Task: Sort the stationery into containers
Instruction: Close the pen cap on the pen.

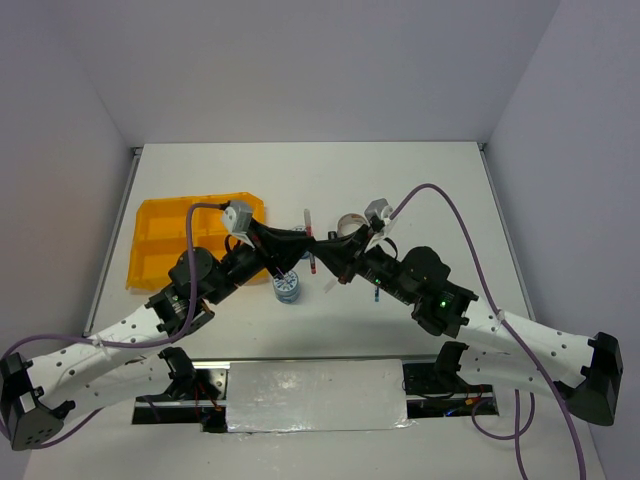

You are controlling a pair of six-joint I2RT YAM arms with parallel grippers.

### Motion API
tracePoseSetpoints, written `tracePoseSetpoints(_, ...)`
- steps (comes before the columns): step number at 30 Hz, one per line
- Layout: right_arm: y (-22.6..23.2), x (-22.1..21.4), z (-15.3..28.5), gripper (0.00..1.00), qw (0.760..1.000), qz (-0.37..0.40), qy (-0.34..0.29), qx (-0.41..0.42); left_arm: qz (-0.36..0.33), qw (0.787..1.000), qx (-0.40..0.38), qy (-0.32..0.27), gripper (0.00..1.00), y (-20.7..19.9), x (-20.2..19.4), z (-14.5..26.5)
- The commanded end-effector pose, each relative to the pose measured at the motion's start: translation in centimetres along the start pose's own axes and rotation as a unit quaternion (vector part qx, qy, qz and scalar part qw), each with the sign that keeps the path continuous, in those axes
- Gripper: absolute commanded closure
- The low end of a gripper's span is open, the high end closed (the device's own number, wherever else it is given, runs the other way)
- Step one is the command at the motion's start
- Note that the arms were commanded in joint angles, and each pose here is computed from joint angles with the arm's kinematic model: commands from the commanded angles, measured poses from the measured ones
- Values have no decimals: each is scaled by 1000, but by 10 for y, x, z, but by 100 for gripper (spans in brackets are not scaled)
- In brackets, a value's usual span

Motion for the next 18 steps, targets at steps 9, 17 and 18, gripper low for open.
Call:
tracePoseSetpoints(9,9,17,0,100,999,-1,-34,25,-21,999,-39,-20,92,-12,9,-3)
tracePoseSetpoints(17,13,7,1,67,999,12,-5,45,-39,996,-82,-10,100,-23,6,0)
tracePoseSetpoints(18,14,5,1,65,999,12,-1,47,-41,995,-89,-8,100,-25,6,0)
Point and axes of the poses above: each gripper's point midway between its finger pads, its own z axis back along the fingers, its own y axis along the line the jaws close on, x = y × z, the point moved 4 cm from there along z, back along the fingers, and after that the axes turned 8 degrees about z, right-handed, at the moved point
